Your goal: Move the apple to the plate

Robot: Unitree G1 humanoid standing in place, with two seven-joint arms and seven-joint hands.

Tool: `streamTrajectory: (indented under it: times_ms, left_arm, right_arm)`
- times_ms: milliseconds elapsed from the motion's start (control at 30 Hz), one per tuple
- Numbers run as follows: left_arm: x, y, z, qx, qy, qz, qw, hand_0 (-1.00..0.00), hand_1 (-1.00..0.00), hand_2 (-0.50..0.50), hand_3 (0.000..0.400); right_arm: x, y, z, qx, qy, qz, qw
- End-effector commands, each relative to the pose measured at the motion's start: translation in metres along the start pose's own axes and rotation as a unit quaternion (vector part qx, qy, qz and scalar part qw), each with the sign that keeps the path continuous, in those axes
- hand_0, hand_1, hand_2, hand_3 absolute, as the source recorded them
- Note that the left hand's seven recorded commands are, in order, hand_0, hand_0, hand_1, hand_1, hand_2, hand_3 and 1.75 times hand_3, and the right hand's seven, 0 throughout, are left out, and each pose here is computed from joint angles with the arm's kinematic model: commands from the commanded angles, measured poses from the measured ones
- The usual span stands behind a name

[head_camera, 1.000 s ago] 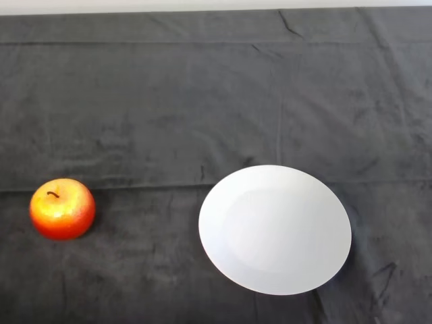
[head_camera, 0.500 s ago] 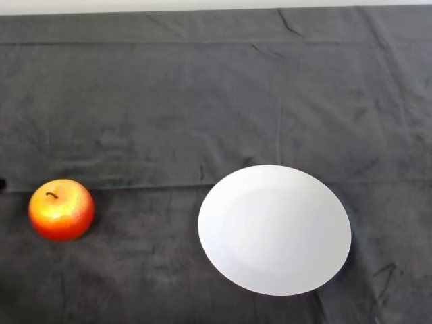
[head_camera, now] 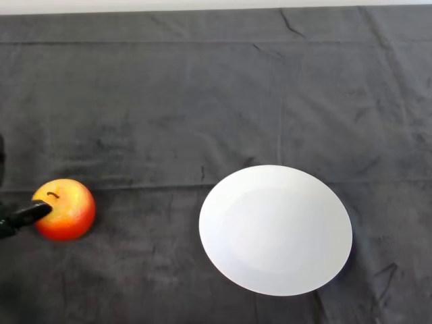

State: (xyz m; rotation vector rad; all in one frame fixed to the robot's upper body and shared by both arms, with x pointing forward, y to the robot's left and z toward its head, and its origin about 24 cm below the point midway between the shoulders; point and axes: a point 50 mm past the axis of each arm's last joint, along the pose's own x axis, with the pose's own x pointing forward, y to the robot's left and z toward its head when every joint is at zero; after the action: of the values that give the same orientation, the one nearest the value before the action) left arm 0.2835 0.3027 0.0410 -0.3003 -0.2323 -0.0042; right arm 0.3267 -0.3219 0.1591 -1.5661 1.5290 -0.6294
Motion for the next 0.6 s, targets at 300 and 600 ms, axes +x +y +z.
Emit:
streamTrajectory:
  times_ms: [300, 600]
  left_arm:
    - [-0.012, -0.006, -0.012, 0.021, 0.059, -0.053, 0.997, 0.00, 0.00, 0.00, 0.000]
    - [-0.014, -0.011, -0.023, 0.035, 0.093, -0.068, 0.993, 0.00, 0.00, 0.00, 0.000]
  right_arm:
    - [0.0055, -0.0019, -0.0069, 0.0101, 0.015, 0.0041, 0.9998]
    - [0.0056, -0.0019, -0.0069, 0.0097, 0.015, 0.0038, 0.9998]
